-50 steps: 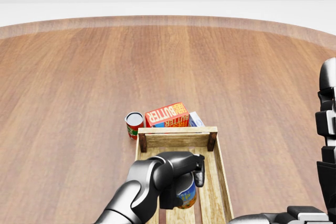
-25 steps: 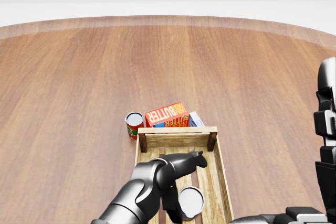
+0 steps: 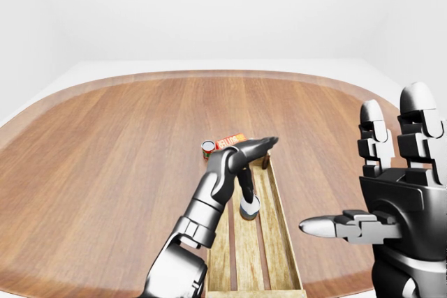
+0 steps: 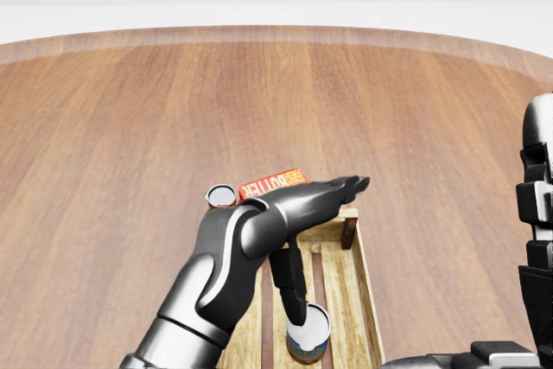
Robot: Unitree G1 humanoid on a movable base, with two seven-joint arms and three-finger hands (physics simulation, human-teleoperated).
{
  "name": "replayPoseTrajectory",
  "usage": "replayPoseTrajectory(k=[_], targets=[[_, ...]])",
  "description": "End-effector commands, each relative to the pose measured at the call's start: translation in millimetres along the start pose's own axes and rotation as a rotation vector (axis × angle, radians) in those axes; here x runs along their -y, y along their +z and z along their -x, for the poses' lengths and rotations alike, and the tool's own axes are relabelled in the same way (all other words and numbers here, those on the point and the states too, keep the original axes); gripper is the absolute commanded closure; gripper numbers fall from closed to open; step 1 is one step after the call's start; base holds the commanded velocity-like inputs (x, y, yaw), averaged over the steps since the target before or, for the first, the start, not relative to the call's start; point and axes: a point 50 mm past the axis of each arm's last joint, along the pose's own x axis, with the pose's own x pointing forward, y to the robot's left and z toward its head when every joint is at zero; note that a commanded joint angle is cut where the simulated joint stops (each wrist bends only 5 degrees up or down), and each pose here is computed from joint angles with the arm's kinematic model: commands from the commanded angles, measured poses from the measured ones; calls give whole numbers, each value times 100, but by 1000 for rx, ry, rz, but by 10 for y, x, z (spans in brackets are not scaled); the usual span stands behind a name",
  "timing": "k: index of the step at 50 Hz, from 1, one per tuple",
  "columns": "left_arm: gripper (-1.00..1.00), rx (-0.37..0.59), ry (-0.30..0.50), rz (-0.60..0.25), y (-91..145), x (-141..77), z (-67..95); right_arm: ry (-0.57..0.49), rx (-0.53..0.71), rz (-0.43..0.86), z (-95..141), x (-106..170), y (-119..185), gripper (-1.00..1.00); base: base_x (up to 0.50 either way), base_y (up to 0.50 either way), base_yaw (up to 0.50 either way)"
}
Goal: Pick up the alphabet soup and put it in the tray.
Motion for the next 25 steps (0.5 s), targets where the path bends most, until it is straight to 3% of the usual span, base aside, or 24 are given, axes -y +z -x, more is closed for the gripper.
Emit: replayPoseTrajectory(k=[1, 6, 12, 18, 25], targets=[[-100, 190, 404, -123, 413, -575, 725, 0, -16, -9, -5, -8, -42, -98, 0, 0, 0], [-100, 245, 614, -202, 538, -816, 1184, -2, -17, -11, -9, -7, -51, -98, 0, 0, 0], [-100, 279, 721, -215, 482, -918, 1490, -4, -24, -13, -11, -2, -69, -98, 0, 0, 0], [-100, 312, 725, -182, 361, -840, 1615, -2, -28, -16, -10, -11, -78, -98, 0, 0, 0], [-100, 336, 635, -4, 8, -650, 1589, -3, -24, -16, -5, -8, -61, -98, 0, 0, 0]])
